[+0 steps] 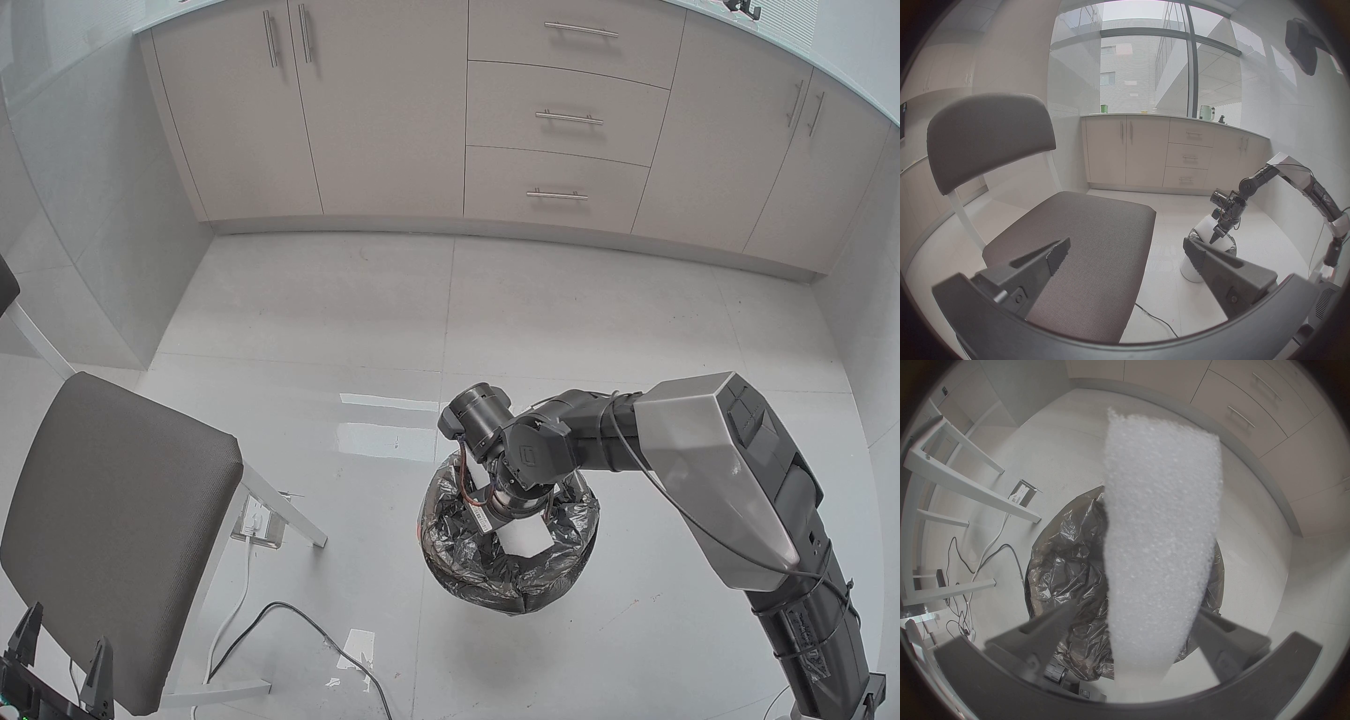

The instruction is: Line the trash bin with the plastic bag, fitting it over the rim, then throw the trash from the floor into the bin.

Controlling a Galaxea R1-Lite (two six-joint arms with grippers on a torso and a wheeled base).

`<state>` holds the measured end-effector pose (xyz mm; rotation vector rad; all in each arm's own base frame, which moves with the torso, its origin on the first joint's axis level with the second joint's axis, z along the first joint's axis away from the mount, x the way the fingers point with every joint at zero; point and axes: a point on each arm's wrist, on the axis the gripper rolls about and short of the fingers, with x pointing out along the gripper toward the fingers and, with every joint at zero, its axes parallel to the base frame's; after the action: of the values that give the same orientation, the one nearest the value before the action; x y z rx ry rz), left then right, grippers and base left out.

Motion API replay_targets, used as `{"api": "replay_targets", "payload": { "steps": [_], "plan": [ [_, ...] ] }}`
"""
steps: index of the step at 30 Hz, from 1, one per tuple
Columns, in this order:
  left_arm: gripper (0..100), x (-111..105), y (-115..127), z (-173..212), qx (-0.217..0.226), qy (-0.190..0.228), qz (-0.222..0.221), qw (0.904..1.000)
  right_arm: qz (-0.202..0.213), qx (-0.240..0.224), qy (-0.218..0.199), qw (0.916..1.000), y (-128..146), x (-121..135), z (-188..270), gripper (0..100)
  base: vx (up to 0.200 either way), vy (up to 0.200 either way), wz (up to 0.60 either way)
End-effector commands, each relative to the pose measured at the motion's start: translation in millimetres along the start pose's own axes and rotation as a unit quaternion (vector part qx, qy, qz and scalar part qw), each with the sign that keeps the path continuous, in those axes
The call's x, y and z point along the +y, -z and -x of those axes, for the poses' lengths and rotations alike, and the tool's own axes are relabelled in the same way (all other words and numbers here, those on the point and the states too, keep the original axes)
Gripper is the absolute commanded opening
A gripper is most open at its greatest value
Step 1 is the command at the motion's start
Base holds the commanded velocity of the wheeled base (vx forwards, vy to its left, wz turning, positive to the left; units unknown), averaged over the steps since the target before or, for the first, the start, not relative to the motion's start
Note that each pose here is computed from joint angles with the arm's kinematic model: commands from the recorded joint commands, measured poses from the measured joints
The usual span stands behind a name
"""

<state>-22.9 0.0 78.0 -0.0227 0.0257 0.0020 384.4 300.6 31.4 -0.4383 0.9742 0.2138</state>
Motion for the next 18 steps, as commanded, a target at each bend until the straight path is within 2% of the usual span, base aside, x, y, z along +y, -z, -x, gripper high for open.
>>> {"api": "replay_targets", "payload": {
  "steps": [1, 6, 14, 15, 18],
  "plan": [
    [100, 0, 1, 1, -0.007, 0.0, 0.0, 1.0, -0.001, -0.003, 0.0, 1.0, -1, -1, 1, 100, 0.0, 0.0, 0.0],
    [100, 0, 1, 1, -0.007, 0.0, 0.0, 1.0, -0.007, -0.017, -0.001, 0.9998, -7, -7, 12, 100, 0.0, 0.0, 0.0],
    [100, 0, 1, 1, -0.008, -0.001, 0.0, 1.0, -0.026, -0.084, 0.015, 0.996, -28, -22, 54, 100, 0.0, 0.0, 0.0],
    [100, 0, 1, 1, -0.008, -0.001, 0.0, 1.0, -0.026, -0.084, 0.015, 0.996, -28, -22, 54, 0, 0.0, 0.0, 0.0],
    [100, 0, 1, 1, -0.007, 0.0, 0.0, 1.0, -0.031, -0.099, 0.013, 0.9946, -33, -27, 69, 0, 0.0, 0.0, 0.0]
  ]
}}
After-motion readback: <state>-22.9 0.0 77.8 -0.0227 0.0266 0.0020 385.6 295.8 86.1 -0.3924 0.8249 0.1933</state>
